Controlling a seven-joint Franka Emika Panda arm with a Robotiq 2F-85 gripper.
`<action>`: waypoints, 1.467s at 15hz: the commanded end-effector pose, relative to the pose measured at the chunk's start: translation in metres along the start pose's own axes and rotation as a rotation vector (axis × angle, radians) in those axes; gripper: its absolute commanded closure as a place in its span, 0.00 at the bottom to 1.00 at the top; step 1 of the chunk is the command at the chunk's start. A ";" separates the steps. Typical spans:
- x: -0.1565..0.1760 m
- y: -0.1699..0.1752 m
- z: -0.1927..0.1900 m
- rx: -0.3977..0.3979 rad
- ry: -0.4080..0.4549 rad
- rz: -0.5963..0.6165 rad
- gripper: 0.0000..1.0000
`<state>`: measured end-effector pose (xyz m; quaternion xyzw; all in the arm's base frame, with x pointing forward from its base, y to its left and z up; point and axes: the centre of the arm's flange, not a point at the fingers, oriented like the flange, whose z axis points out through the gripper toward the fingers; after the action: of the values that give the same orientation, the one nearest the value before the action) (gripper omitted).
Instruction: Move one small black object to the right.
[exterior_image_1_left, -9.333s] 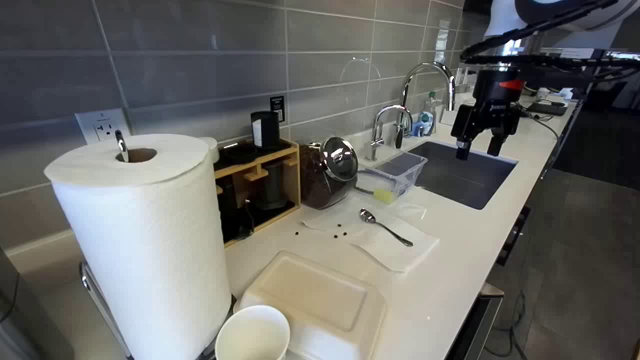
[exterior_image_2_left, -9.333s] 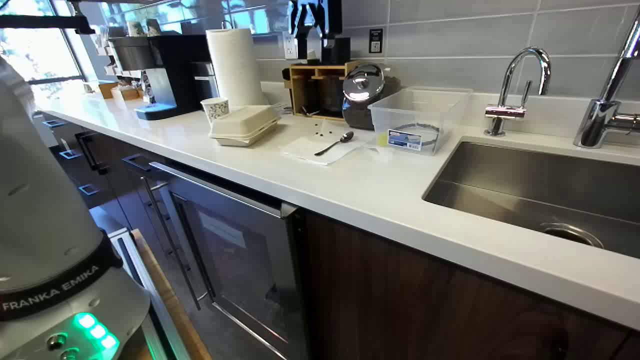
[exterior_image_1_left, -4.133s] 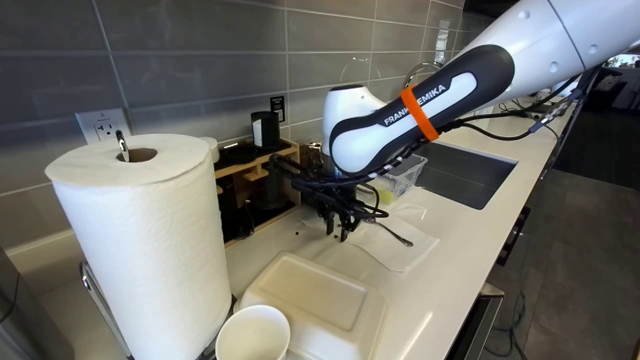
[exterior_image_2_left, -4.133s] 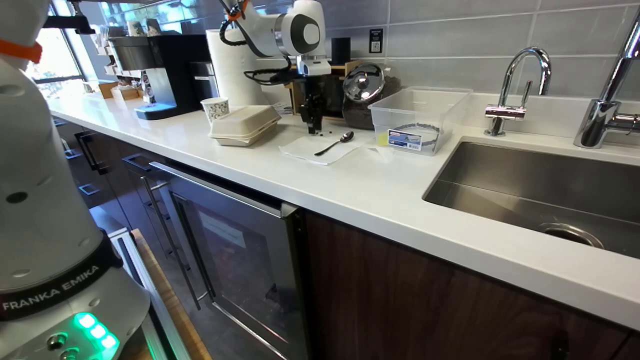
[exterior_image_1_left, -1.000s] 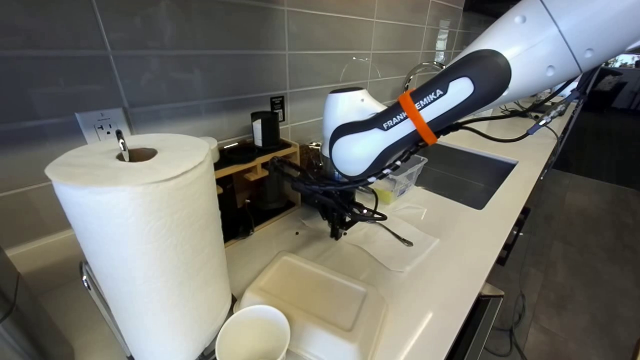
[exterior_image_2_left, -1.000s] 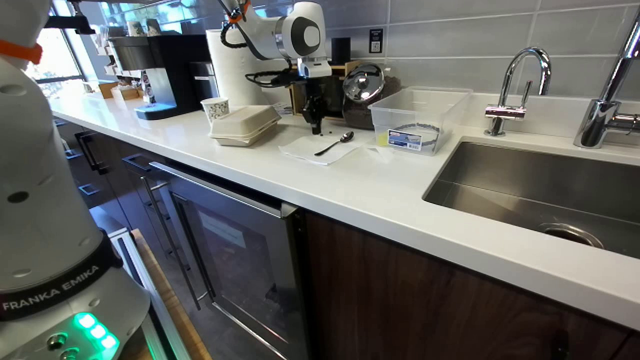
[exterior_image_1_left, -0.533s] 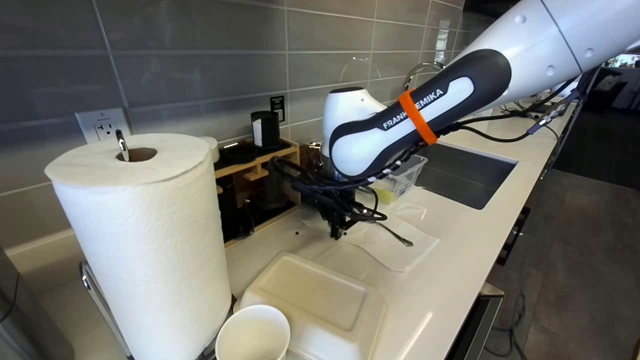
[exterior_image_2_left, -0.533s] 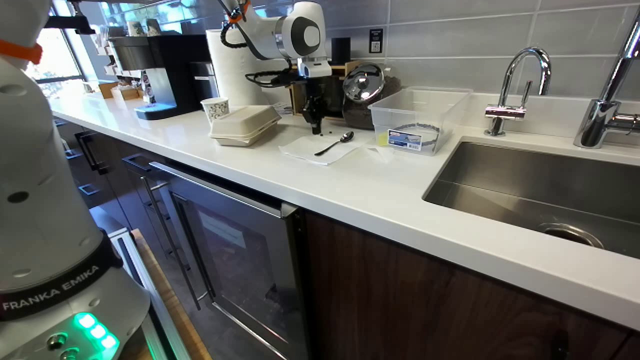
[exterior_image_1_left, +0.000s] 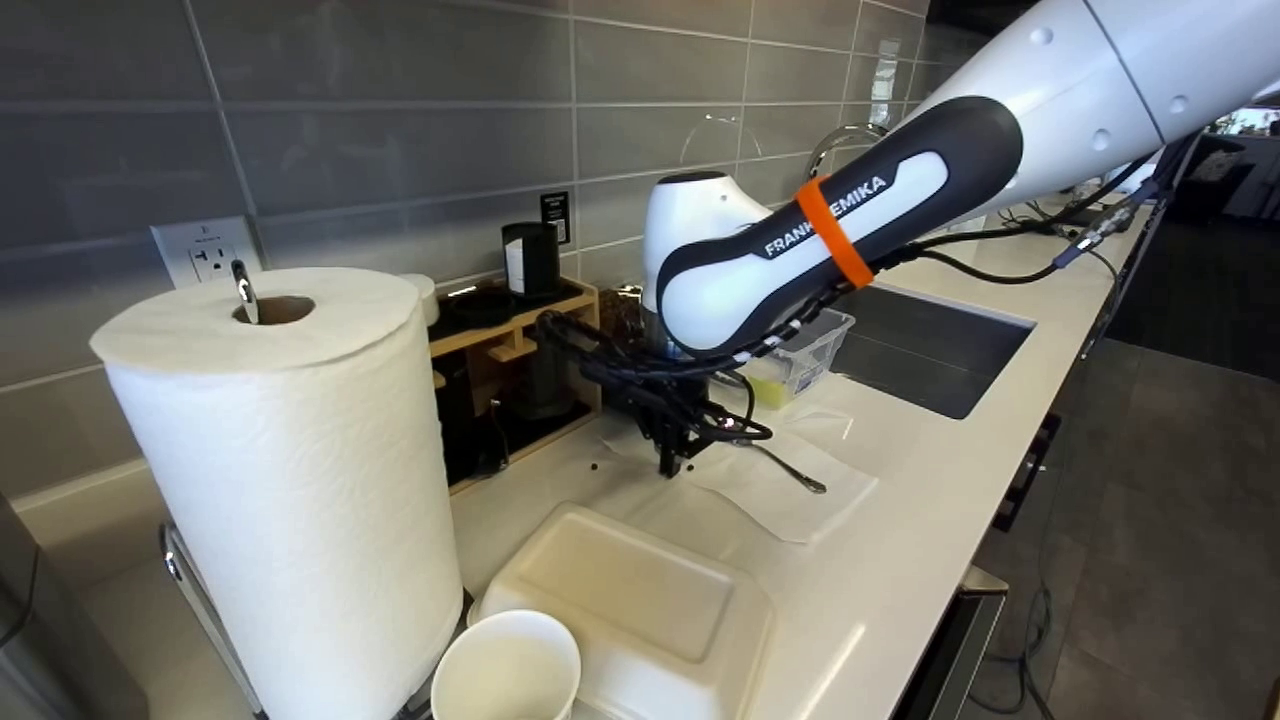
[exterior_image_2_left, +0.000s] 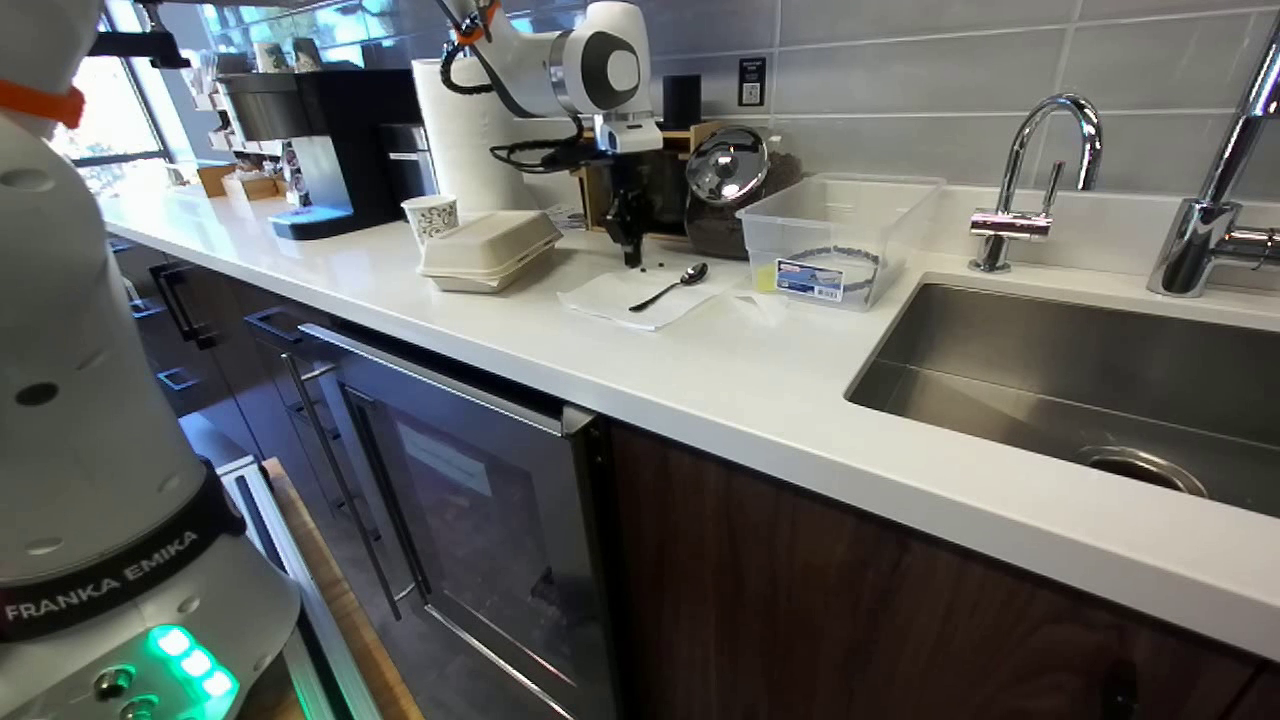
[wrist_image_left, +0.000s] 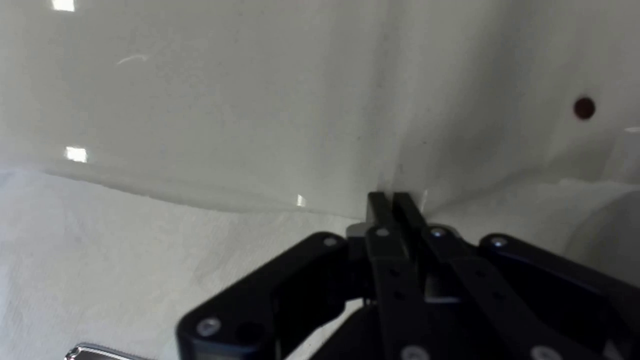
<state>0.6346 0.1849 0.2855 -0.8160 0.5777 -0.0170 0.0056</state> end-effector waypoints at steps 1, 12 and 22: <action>-0.007 -0.002 -0.004 0.021 0.009 0.007 0.98; -0.006 -0.003 -0.009 0.025 -0.001 0.007 0.76; -0.001 0.000 0.001 0.013 0.005 0.011 0.53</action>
<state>0.6375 0.1865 0.2916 -0.8162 0.5773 -0.0221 0.0097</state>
